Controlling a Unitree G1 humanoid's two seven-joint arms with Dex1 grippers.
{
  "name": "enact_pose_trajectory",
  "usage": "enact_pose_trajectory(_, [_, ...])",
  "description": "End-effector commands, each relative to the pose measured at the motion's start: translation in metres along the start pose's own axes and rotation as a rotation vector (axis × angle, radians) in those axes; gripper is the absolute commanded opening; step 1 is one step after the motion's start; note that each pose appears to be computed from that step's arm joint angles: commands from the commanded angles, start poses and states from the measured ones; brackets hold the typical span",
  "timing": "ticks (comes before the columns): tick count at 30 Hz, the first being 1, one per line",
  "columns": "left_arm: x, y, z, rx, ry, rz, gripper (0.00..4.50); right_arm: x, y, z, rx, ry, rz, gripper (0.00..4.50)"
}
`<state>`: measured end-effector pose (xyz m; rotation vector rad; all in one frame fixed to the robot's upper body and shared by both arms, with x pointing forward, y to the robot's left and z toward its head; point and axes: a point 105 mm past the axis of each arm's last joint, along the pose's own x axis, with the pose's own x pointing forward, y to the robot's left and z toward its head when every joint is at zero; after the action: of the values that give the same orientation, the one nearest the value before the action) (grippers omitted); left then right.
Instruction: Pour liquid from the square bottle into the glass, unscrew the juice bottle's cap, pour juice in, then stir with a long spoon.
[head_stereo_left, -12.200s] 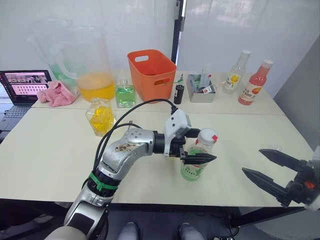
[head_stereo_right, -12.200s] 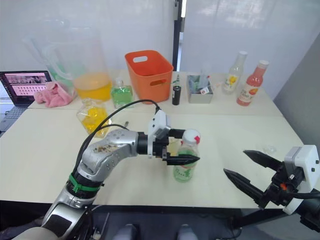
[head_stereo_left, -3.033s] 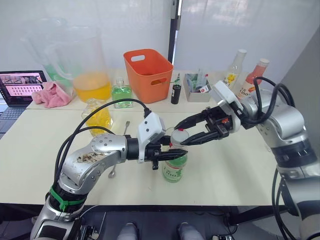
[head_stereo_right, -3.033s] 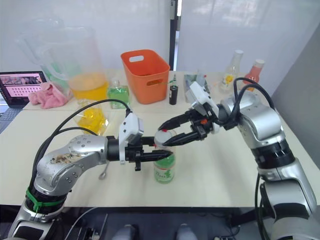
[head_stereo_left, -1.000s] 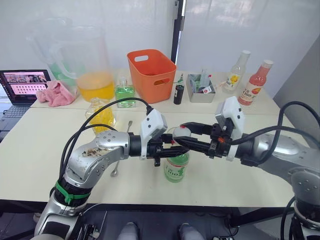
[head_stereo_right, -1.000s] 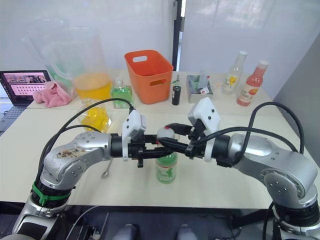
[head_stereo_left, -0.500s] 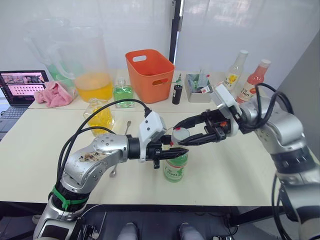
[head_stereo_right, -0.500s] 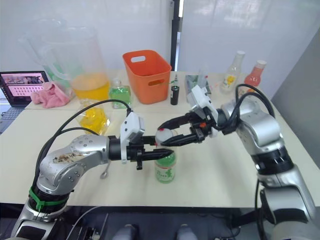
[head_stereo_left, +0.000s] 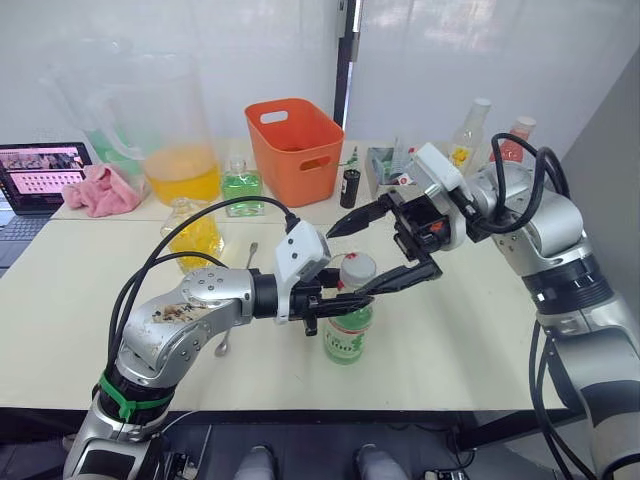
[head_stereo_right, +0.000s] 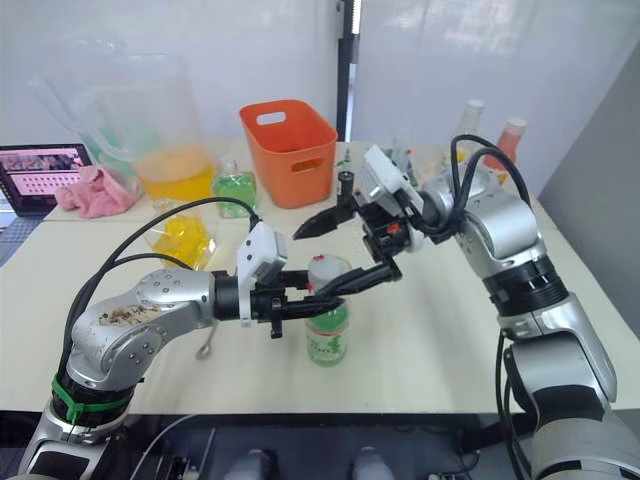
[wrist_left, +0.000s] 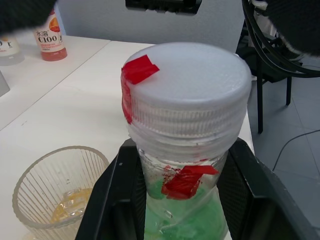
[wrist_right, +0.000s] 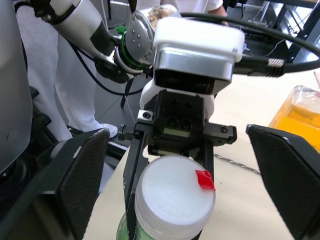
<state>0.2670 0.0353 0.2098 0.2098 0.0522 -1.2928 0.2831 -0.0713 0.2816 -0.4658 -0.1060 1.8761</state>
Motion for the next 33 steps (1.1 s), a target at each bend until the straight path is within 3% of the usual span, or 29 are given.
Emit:
enact_pose_trajectory(1, [0.003,-0.006,-0.01,-0.041,0.04,-0.024,1.42,-0.016,0.009,0.022,-0.025,-0.032,-0.087,4.48])
enact_pose_trajectory(7, [0.005,-0.009,-0.009,-0.051,0.034,-0.034,1.42,-0.024,0.008,0.014,0.04,0.008,-0.388,4.48])
enact_pose_trajectory(13, [0.007,-0.01,-0.012,-0.06,0.034,-0.056,1.42,-0.018,0.031,0.011,0.2,-0.026,-0.614,4.48])
enact_pose_trajectory(20, [0.011,-0.01,-0.015,-0.075,0.029,-0.081,1.42,-0.006,0.046,0.003,0.309,0.007,-0.732,4.48])
enact_pose_trajectory(30, [0.014,-0.009,-0.015,-0.067,0.028,-0.105,1.42,0.006,0.039,-0.004,0.325,0.038,-0.848,4.48])
enact_pose_trajectory(33, [0.015,-0.009,-0.014,-0.064,0.026,-0.107,1.42,0.009,0.039,-0.004,0.333,0.033,-0.841,3.7])
